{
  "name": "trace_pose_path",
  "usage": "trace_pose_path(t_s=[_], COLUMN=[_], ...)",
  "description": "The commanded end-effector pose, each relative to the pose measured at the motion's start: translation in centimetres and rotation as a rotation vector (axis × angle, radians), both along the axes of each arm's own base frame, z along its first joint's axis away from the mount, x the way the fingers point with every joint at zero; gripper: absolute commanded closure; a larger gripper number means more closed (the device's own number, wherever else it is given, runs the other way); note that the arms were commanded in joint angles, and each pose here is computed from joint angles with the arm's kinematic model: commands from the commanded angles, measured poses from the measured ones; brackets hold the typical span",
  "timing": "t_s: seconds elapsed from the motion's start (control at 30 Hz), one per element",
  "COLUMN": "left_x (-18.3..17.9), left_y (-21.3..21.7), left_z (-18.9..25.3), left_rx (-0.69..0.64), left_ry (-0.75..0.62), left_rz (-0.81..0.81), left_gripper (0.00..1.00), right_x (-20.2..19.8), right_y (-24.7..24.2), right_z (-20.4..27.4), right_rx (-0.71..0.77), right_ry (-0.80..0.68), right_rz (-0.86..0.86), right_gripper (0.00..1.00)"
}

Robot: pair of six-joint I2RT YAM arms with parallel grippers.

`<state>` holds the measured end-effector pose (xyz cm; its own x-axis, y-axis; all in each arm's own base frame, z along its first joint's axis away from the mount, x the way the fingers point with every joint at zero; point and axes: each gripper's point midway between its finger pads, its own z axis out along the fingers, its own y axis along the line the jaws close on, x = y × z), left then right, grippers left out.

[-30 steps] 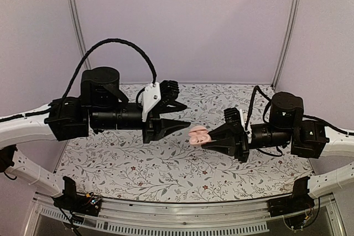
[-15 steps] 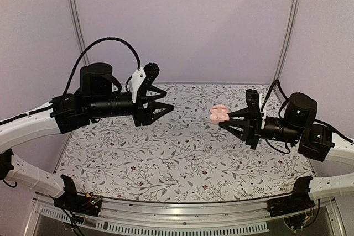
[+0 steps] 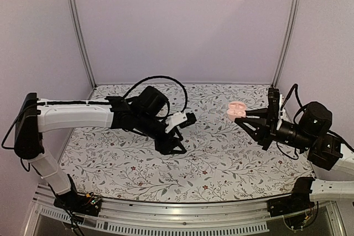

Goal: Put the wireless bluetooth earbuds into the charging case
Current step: Pick up the right earbud from the center of the board.

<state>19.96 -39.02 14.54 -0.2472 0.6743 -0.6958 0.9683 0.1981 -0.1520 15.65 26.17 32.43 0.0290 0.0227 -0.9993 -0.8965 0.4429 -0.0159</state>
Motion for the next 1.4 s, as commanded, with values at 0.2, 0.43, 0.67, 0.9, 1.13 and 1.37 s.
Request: trace_pose_path(t_s=[0.2,0.43,0.67,0.9,1.13,1.37], left_x=[6.8,8.6,9.7,9.4,9.9,12.8], left_y=[-4.2,-6.7,-8.0,-8.6,-7.0,-4.9], left_z=[-4.1,-7.2,-10.0,-12.5,-14.4,-14.1], left_rx=[0.119,0.117,0.178,0.262,0.366,0.383], left_ry=[0.029,0.109,0.107,0.079,0.007,-0.027], left_rz=[0.093,0.177,0.215,0.201,0.238,0.335], left_gripper=[0.48,0.47,0.47,0.47,0.46,0.5], right_x=[1.3,1.4,1.4,1.3,1.4,1.3], right_y=[-0.7,-0.9,-1.1,-1.3,-1.4,-1.5], right_z=[-0.1,-0.1,-0.1,0.0,0.0,0.0], right_rx=[0.005,0.004,0.003,0.007,0.007,0.009], right_ry=[0.034,0.03,0.023,0.018,0.017,0.017], right_rz=[-0.08,-0.096,-0.099,-0.106,-0.109,-0.111], right_gripper=[1.0,1.0,1.0,1.0,1.0,1.0])
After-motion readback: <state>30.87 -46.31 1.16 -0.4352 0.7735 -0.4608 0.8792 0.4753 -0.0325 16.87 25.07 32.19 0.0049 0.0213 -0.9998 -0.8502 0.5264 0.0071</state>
